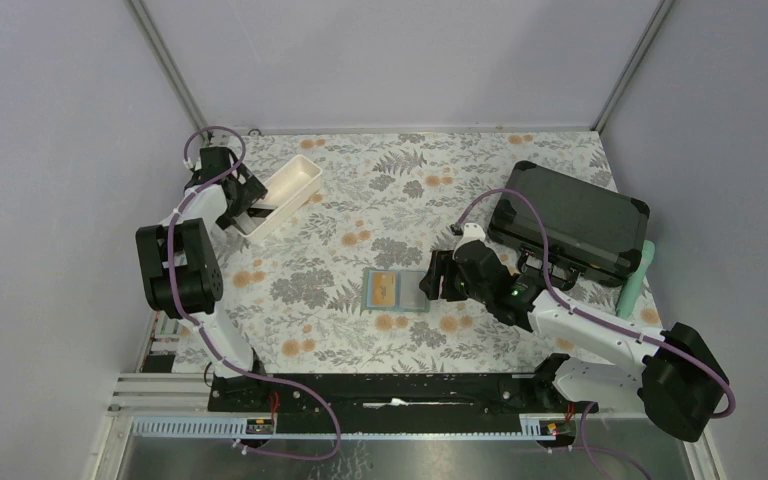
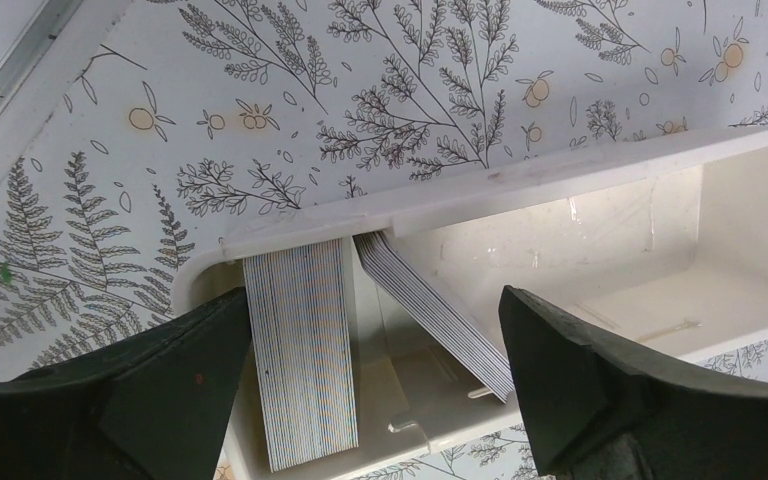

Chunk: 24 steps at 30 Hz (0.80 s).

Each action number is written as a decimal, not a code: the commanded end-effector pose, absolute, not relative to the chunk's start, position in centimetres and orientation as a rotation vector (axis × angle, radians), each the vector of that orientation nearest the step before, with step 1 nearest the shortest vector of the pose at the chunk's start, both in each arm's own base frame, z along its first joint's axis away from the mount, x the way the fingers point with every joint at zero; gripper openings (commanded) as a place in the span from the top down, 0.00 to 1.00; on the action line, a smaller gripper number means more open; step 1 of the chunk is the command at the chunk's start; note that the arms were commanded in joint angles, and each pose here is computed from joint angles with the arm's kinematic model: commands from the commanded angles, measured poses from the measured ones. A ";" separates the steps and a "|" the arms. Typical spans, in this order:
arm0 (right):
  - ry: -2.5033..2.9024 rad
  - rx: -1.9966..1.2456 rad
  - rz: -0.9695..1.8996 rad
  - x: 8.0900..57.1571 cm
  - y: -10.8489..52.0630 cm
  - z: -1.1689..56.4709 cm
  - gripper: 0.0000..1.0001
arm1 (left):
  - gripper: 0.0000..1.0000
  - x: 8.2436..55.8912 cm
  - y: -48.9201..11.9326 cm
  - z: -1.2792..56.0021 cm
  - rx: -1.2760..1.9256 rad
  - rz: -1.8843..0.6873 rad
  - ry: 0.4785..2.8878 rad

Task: Put the credit cards into the card holder
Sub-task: Pick up the credit card from the storage box.

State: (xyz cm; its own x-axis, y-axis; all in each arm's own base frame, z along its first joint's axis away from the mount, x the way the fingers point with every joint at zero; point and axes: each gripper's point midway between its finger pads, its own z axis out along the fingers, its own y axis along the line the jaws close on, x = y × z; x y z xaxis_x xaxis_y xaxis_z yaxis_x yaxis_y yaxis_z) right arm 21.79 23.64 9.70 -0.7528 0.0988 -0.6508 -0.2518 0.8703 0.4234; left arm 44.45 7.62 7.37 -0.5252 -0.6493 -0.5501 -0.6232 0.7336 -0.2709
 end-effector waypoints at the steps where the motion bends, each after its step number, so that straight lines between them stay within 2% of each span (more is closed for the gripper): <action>1: 2.300 -0.086 0.693 22.1 23.9 10.8 0.35 | 0.02 44.9 7.9 7.3 -0.954 -0.062 2.300; 24: 2.299 -0.063 0.714 21.7 23.8 10.8 0.35 | 0.02 45.1 7.5 12.0 -0.933 -0.123 2.177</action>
State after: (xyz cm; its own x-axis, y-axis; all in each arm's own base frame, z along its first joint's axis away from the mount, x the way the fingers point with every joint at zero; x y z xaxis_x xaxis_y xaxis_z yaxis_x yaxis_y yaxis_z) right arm 21.56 23.52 10.03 -0.7521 0.1255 -0.6470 -0.2393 0.8627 0.4455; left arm 44.78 7.23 9.82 -0.4908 -0.6627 -0.5657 -0.6038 0.7268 -0.3276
